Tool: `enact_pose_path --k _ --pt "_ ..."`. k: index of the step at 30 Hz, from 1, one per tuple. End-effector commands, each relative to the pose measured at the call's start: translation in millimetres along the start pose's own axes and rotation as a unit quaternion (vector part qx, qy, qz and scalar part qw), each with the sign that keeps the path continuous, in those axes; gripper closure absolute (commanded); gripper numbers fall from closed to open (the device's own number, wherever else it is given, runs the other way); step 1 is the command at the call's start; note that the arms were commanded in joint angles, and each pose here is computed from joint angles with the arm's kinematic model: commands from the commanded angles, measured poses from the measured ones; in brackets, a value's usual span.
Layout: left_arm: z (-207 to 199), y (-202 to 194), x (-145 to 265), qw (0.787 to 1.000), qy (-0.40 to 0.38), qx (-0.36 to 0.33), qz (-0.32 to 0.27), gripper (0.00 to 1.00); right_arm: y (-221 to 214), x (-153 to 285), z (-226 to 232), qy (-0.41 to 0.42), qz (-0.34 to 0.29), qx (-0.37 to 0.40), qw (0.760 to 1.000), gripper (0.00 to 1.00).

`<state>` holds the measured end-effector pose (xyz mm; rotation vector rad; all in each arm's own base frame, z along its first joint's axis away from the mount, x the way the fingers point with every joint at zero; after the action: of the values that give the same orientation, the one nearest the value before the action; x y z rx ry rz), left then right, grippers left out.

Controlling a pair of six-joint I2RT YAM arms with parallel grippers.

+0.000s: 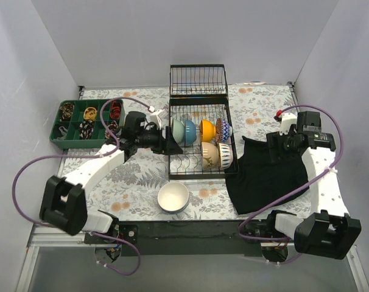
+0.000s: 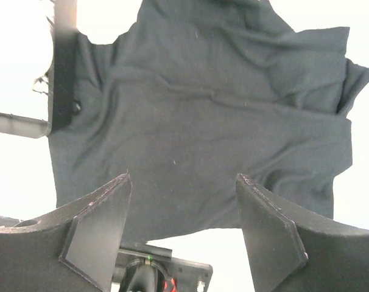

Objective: Load the bowls into the dish rack

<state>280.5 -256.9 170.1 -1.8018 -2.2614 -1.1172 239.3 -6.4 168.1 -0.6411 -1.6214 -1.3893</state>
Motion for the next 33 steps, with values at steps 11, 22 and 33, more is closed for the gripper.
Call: enact_pose_path --k 11,22,33 --pt "-44 -131 76 0.872 -0.002 -0.442 0.211 0.39 13 21 11 -0.002 -0.105 0.028 0.994 0.22" --pt "-41 -180 54 0.827 -0.015 -0.481 0.289 0.39 19 30 13 -0.007 -0.128 0.026 0.991 0.22" --pt "-36 -200 31 0.815 0.007 -0.485 0.318 0.47 22 36 13 -0.014 -0.14 0.025 0.99 0.21"
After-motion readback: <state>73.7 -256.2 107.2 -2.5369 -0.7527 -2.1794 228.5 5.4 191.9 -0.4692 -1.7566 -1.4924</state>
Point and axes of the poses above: each gripper's point midway between its finger pads, its own x axis back along the fingers, its own z axis along the line the jaws close on, y = z × x, the point moved 1 cm from there along x, back along the fingers, and after that the axes turned 3 degrees about x, right-handed, at the moved point
